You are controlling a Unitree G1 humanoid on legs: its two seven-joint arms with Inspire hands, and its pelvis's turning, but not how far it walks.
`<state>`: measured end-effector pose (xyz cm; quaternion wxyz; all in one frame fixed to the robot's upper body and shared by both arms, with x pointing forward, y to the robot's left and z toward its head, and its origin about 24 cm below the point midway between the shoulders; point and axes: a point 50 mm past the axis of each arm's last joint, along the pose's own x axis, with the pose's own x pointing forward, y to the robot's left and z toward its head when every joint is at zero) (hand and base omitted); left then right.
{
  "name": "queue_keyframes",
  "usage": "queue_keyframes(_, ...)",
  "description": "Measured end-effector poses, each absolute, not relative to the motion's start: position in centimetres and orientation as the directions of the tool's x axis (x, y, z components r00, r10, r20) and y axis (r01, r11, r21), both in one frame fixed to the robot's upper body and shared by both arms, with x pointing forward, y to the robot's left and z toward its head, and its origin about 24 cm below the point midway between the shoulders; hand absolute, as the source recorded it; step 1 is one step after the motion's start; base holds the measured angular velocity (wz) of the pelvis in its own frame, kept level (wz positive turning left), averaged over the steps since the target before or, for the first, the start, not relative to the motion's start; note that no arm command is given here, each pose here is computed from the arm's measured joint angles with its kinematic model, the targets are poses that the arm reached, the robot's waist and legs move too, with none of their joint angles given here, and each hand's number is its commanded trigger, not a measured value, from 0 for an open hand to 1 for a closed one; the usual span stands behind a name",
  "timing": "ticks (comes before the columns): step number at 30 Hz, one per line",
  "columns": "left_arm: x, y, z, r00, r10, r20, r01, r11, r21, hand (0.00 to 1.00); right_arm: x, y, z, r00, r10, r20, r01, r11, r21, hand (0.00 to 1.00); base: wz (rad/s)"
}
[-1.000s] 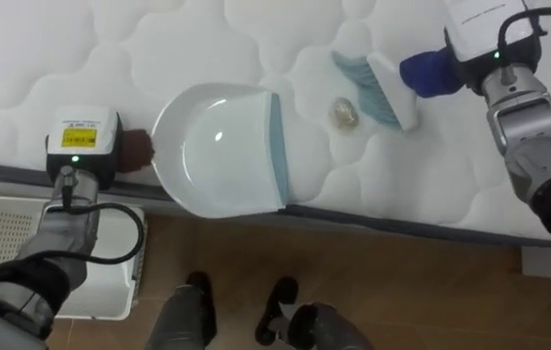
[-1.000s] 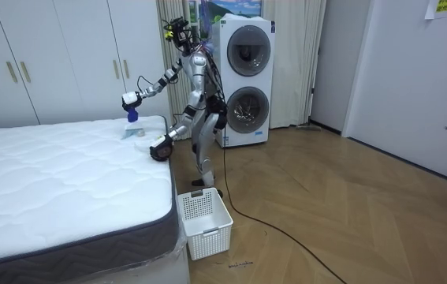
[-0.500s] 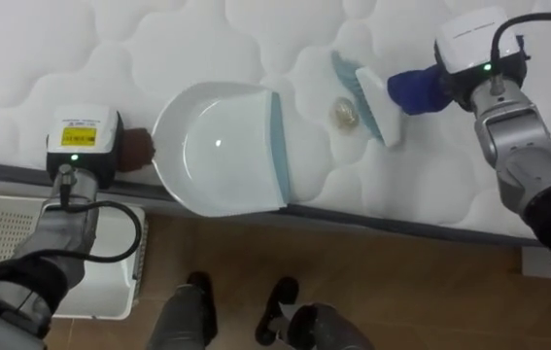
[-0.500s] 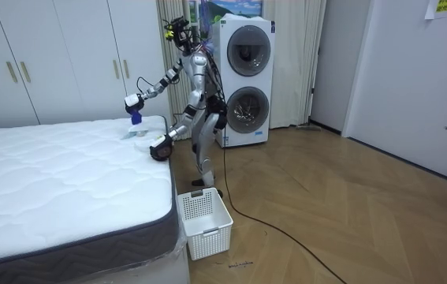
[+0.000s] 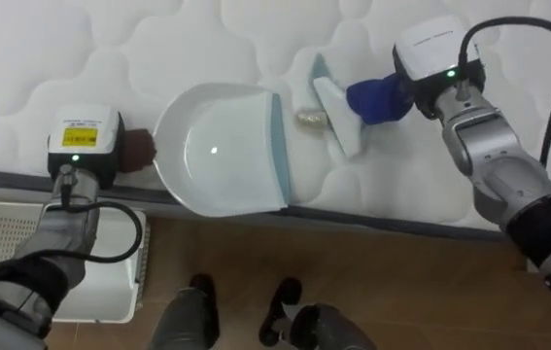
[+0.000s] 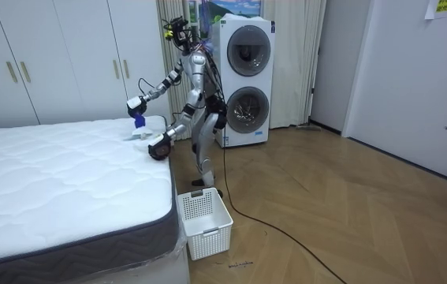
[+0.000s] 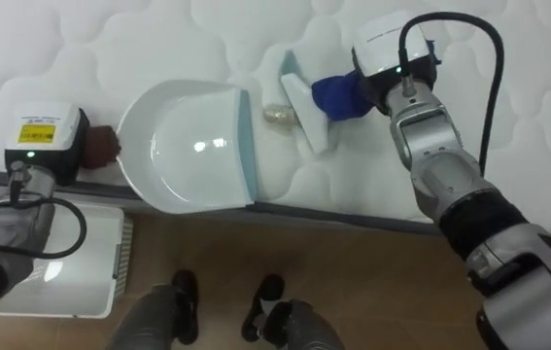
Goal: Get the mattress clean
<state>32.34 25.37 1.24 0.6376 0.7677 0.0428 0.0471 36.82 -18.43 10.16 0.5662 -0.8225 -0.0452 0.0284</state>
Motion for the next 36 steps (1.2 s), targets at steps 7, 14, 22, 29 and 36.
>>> queue_keyframes(7,32.3,25.6,1.3,0.991,0.133,0.025,0.004,-0.208,0.978,1.00,36.5,-17.1,9.3,0.989,0.116,-0.096,-0.072,-0.201,-0.977,1.00,-0.01)
queue_keyframes(14,32.1,25.4,1.0,0.993,0.116,0.014,0.014,-0.235,0.972,1.00,36.3,-15.2,9.0,0.970,0.177,-0.166,-0.150,-0.099,-0.984,1.00,0.00)
queue_keyframes(22,31.7,24.5,-0.3,0.991,0.134,-0.017,0.045,-0.211,0.977,1.00,35.6,-11.4,7.9,0.895,0.351,-0.276,-0.340,0.135,-0.931,1.00,0.09)
queue_keyframes(29,31.4,24.0,-0.9,0.993,0.116,-0.023,0.048,-0.215,0.975,1.00,35.2,-11.1,7.2,0.849,0.428,-0.311,-0.468,0.333,-0.818,1.00,0.07)
queue_keyframes(36,31.2,23.7,-1.3,0.992,0.124,-0.028,0.054,-0.211,0.976,1.00,34.9,-11.2,6.6,0.830,0.440,-0.341,-0.517,0.380,-0.767,1.00,0.00)
